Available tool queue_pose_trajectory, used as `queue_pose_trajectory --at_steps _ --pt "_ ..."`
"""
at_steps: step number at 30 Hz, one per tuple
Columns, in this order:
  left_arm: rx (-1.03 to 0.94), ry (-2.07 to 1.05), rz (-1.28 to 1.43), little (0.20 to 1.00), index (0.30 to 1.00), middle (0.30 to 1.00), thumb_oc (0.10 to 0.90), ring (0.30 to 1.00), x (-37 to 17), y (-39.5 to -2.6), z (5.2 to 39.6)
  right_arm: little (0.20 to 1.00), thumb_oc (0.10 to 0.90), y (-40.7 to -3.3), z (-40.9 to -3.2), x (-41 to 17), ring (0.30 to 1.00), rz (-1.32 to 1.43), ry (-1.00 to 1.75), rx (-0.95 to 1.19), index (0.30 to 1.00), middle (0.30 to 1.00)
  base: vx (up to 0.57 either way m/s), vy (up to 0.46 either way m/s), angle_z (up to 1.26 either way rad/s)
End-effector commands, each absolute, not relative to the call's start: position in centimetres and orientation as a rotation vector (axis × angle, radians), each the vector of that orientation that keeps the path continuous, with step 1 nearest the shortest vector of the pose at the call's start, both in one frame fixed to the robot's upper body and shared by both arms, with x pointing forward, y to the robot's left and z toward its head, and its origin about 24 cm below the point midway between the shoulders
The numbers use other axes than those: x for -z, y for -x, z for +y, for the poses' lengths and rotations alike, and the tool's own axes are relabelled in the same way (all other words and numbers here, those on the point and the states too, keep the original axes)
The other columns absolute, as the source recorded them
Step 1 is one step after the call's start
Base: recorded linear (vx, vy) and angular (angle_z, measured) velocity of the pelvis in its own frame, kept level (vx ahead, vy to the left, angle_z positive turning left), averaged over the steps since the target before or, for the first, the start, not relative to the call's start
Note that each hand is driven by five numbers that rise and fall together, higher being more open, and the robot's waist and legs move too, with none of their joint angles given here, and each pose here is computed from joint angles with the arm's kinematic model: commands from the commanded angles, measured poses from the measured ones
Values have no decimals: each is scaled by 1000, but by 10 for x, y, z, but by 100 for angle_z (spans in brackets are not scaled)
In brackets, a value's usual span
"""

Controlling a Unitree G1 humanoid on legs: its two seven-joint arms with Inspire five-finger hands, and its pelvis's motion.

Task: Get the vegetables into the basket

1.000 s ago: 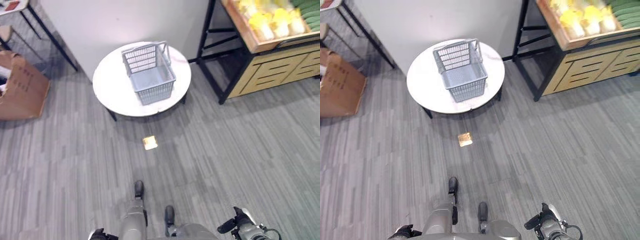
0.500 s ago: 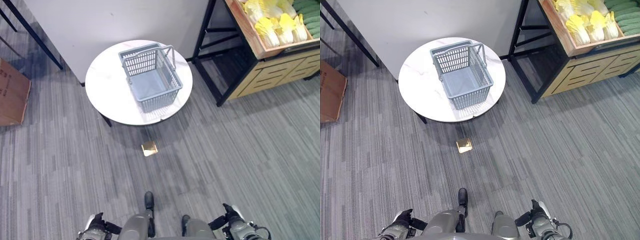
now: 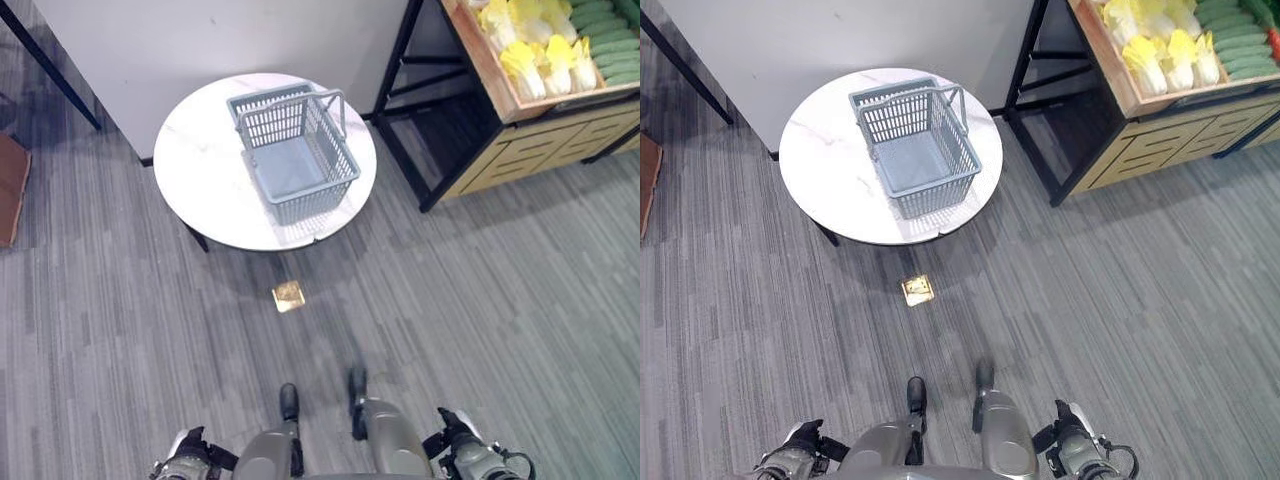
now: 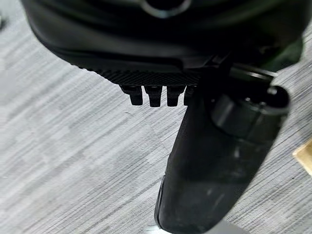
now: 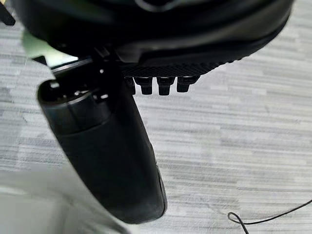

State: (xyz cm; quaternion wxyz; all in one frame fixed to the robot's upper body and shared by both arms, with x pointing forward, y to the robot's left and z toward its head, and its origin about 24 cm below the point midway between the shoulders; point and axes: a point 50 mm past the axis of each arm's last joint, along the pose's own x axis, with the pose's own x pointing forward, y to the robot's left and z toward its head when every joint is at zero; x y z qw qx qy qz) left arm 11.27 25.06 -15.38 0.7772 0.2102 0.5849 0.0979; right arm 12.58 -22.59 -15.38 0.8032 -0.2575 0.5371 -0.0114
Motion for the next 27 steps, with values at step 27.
queue_pose_trajectory --at_steps 27 --pt "-200 -625 1267 1000 1000 1000 900 1000 156 -98 252 1000 900 -113 -308 131 1000 1203 708 288 1000 1000 146 -71 32"
